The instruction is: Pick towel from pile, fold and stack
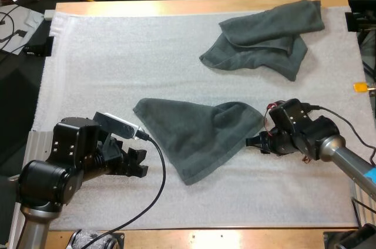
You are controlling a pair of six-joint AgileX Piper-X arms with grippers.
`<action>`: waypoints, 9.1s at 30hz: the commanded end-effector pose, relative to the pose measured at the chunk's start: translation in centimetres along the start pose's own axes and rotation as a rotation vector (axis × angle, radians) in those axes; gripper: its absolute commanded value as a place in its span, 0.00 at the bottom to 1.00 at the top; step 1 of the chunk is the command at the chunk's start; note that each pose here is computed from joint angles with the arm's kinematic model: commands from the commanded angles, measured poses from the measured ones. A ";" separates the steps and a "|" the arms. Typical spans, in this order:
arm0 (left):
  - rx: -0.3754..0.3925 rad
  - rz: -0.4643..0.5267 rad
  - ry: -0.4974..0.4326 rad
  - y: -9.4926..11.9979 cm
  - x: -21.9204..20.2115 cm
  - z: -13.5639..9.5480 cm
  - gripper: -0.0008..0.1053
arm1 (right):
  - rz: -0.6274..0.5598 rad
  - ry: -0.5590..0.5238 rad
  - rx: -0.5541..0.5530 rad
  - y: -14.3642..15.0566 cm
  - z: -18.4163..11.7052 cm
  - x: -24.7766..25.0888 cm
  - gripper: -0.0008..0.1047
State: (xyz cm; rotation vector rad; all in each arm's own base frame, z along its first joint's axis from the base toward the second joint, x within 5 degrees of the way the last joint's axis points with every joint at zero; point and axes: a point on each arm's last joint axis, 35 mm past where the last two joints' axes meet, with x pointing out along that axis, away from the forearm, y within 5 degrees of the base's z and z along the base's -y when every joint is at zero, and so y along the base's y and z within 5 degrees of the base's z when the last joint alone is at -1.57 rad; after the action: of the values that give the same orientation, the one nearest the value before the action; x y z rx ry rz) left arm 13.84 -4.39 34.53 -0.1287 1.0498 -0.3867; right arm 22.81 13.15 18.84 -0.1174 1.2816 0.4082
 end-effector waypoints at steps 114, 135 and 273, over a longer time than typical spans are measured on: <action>0.556 0.047 0.545 -7.2 22.9 -3.1 0.01 | -0.018 -0.057 0.168 -2.3 1.3 -0.8 0.00; 0.570 -0.003 0.348 -8.6 14.7 -0.3 0.01 | -0.003 -0.174 0.127 -1.8 0.5 -5.4 0.01; 0.778 -0.039 0.547 -13.8 24.4 -4.6 0.01 | 0.003 -0.205 0.136 -1.5 -3.1 -10.9 0.01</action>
State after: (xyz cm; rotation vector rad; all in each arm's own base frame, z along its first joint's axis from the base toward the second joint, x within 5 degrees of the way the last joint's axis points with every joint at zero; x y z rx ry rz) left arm 17.09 -25.91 15.54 0.6938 1.3719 -0.8782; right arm 18.26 8.41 27.73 0.0422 1.1084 0.3196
